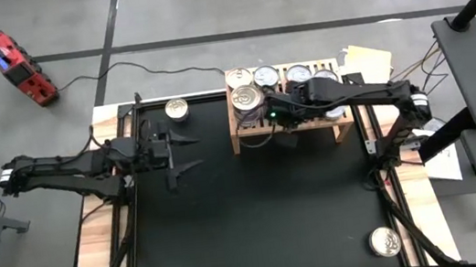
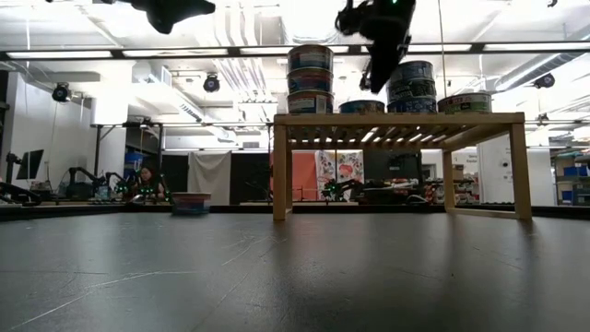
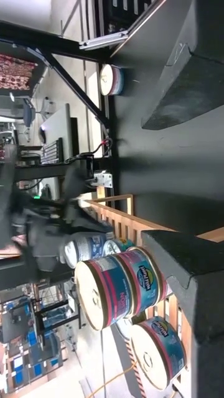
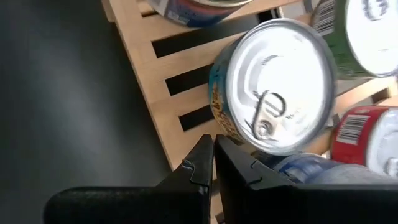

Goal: Stack canned seafood by type on shelf
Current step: Stack the blue-pink tuna can on top of the blue-pink tuna can on the shelf

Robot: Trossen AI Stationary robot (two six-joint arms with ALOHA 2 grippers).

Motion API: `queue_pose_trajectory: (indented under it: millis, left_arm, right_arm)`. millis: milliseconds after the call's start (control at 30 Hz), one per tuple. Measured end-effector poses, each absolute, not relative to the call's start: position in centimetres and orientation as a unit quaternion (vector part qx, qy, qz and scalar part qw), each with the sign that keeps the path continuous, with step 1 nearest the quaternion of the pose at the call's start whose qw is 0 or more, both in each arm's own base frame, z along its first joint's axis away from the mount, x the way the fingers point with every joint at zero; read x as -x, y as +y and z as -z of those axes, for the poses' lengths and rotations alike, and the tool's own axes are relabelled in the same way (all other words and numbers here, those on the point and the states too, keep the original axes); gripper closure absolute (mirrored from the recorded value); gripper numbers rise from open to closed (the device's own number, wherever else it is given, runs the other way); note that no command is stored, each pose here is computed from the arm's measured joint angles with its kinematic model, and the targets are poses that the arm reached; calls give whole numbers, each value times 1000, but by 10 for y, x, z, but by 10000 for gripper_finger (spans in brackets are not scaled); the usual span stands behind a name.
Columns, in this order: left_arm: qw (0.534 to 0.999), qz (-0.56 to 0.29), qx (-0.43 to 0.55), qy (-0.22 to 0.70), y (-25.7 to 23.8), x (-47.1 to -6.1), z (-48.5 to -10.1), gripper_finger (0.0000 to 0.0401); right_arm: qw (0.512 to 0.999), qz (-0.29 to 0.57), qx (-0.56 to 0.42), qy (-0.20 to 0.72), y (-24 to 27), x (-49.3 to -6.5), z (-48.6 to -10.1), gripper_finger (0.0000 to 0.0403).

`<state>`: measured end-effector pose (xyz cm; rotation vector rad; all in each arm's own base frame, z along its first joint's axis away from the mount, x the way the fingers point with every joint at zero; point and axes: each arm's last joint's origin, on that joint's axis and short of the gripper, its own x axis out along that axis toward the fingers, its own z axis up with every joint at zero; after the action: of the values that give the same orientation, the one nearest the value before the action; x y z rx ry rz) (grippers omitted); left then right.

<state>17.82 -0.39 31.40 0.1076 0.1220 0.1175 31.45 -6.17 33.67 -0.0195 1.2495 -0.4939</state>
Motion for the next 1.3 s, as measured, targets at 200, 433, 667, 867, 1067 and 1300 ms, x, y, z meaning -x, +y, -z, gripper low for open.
queue_pose_trajectory:
  millis: [200, 433, 667, 867, 1067, 1300]
  left_arm:
    - [993, -58, -57, 89, -4, -188, -305, 141]
    - [990, -68, -50, 109, -4, -191, -301, 141]
    - [956, -221, -65, 179, 7, -185, -288, 166]
    - [939, -248, -29, 239, 25, -179, -276, 240]
    - [912, -292, 1, 290, 49, -177, -264, 360]
    - [893, -309, 6, 326, 59, -184, -252, 391]
  right_arm:
    - [829, 221, 11, 514, -48, -302, -364, 394]
    - [895, 169, 39, 412, -14, -290, -377, 394]
    - [922, 142, 32, 359, 7, -279, -363, 394]
    - [922, 146, 16, 359, 12, -276, -348, 394]
    - [919, 143, 9, 368, 17, -276, -339, 394]
    - [927, 105, 10, 359, 44, -278, -326, 394]
